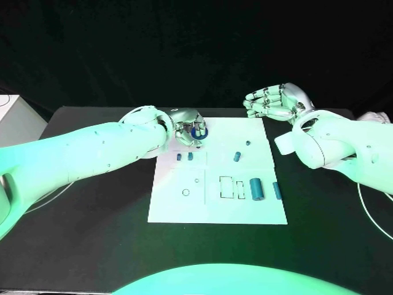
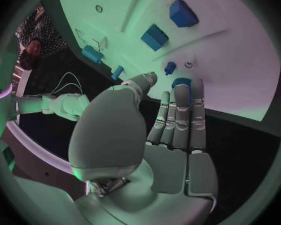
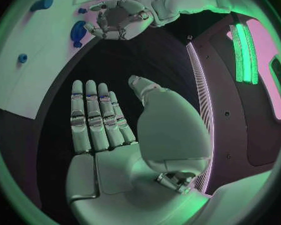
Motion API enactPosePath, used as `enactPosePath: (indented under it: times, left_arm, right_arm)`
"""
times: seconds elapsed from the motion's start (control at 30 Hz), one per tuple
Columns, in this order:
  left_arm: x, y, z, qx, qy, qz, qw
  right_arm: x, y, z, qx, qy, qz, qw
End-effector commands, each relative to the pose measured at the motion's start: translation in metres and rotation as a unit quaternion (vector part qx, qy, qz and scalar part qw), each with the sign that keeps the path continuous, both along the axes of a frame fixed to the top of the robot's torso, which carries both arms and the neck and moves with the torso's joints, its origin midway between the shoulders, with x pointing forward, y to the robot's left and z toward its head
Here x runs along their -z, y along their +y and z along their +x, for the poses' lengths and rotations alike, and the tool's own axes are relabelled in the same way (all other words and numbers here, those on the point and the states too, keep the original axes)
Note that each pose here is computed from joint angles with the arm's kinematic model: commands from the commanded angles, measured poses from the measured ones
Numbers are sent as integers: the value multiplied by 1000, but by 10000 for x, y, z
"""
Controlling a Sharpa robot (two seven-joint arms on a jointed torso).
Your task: Assemble the parts on the task board
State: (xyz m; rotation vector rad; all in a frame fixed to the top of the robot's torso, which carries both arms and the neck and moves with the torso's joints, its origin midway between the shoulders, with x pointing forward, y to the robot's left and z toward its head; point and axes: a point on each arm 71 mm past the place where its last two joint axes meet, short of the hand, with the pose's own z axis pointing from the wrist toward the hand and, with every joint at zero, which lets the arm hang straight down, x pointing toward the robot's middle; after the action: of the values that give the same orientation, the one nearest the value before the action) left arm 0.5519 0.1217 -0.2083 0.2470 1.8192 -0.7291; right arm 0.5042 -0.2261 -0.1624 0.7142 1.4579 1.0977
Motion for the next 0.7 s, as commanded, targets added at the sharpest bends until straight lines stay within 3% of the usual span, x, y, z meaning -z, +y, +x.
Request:
enactPosePath:
  times: [0.03, 0.7]
  left_arm:
    - [43, -36, -15, 19, 8, 44, 999]
    - [88, -75, 16, 18, 21, 73, 997]
  right_arm:
    - [-2, 19, -1, -9, -3, -2, 1000]
    - [-1, 33, 4, -11, -4, -2, 1000]
